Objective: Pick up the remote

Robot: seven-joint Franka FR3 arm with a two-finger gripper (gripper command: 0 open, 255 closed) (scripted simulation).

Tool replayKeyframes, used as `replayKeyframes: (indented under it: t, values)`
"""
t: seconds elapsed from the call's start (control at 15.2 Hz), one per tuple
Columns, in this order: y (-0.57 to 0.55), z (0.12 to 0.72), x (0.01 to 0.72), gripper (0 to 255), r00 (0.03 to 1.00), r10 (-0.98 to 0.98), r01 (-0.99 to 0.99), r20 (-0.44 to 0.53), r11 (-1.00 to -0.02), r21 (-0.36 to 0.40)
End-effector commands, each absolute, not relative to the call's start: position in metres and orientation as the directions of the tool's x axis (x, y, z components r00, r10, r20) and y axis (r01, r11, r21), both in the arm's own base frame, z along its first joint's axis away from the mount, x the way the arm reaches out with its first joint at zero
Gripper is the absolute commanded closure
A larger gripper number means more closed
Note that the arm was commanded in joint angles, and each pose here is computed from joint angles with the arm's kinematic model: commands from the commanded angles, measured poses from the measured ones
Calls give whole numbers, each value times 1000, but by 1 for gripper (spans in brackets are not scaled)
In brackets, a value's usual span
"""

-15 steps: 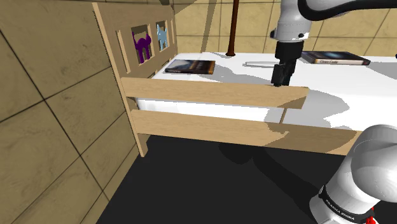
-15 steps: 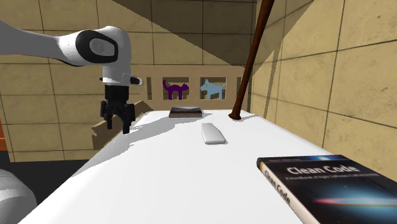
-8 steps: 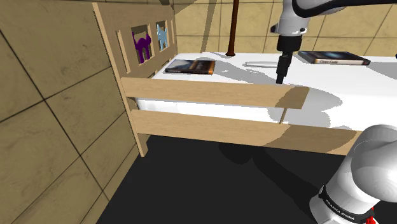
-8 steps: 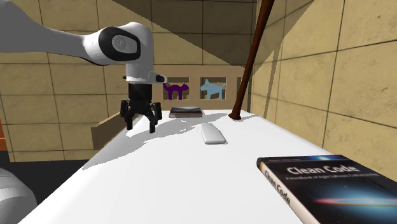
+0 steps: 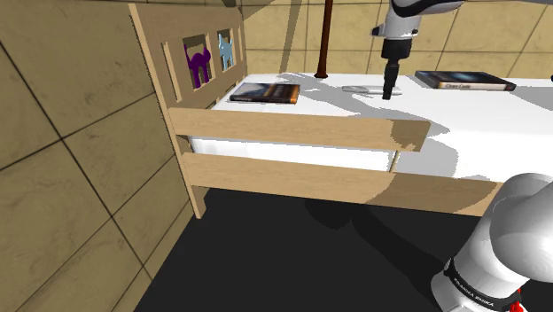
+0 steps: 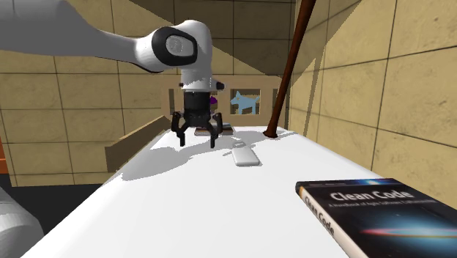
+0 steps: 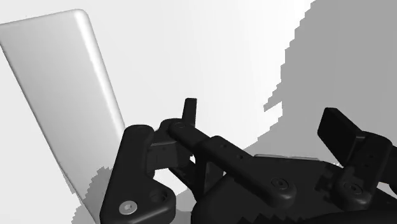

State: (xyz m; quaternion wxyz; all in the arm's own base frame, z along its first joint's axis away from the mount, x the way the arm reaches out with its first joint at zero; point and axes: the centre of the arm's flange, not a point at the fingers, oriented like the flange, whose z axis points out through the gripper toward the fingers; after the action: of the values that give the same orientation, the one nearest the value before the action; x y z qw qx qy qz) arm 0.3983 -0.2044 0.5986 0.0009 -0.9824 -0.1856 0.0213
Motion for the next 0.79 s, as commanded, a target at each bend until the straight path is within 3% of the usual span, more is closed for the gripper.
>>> replayKeyframes:
  t: [0.0, 0.73]
  values:
    - [-224, 600, 414, 0, 911, 410, 410, -35, -912, -6]
    - [-304, 603, 489, 0, 816, 578, 578, -8, -816, 8]
